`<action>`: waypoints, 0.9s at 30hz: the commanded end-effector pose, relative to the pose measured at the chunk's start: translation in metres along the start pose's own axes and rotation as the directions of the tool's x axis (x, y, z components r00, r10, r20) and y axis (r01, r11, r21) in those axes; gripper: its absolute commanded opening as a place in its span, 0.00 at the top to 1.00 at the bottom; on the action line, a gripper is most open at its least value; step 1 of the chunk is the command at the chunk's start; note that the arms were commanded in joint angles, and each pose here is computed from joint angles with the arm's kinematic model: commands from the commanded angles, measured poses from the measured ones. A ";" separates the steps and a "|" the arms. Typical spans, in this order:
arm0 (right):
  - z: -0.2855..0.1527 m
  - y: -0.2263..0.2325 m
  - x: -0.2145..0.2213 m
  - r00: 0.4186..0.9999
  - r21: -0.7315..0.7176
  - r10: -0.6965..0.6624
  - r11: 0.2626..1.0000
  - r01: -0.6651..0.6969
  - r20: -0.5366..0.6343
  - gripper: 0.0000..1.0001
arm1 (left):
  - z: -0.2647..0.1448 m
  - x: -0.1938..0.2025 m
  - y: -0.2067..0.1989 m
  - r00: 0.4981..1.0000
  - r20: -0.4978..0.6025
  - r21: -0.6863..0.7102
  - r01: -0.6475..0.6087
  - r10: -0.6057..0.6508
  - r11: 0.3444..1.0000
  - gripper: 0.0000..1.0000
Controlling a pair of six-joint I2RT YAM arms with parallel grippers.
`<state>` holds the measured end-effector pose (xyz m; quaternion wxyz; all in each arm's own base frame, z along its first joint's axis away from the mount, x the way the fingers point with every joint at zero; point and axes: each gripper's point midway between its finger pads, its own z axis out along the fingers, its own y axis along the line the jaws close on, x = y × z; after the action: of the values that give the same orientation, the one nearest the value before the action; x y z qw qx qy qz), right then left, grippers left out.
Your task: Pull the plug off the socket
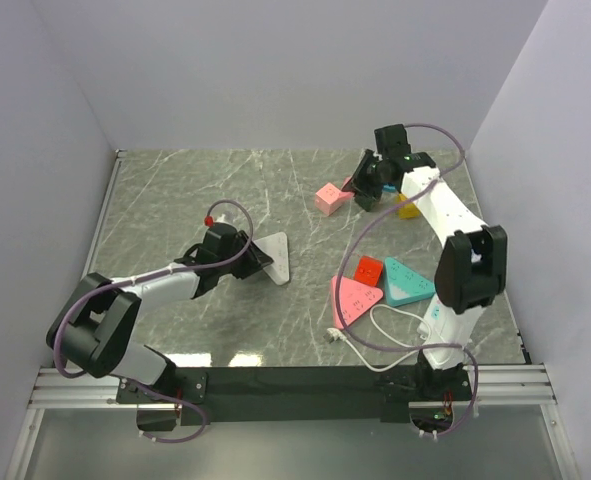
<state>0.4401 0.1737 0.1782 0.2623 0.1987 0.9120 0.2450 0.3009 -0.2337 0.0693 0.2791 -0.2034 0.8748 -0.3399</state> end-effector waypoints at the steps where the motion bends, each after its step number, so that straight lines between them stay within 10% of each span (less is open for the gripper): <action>1: 0.022 0.000 -0.015 0.999 0.019 -0.027 0.999 0.026 0.028 1.00 | -0.009 -0.006 -0.018 0.999 0.020 0.071 -0.048 0.047 0.996 1.00; 15: 0.103 -0.056 -0.023 0.993 0.174 0.117 0.978 -0.117 0.011 0.96 | 0.013 0.059 -0.039 0.924 -0.305 0.280 -0.146 0.232 0.949 1.00; 23: 0.090 -0.053 -0.030 0.995 0.141 0.097 0.986 -0.094 -0.013 0.07 | 0.017 0.102 -0.042 0.836 -0.457 0.341 -0.150 0.303 0.928 0.99; 27: 0.056 -0.042 -0.031 0.999 0.097 0.048 0.994 -0.048 0.001 0.05 | 0.017 0.112 -0.029 0.815 -0.498 0.306 -0.155 0.296 0.939 0.99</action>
<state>0.4905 0.1470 0.0670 0.1974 0.2595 0.9276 0.1823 0.2484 -0.3268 0.0574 0.1197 0.0222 0.8723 -0.4736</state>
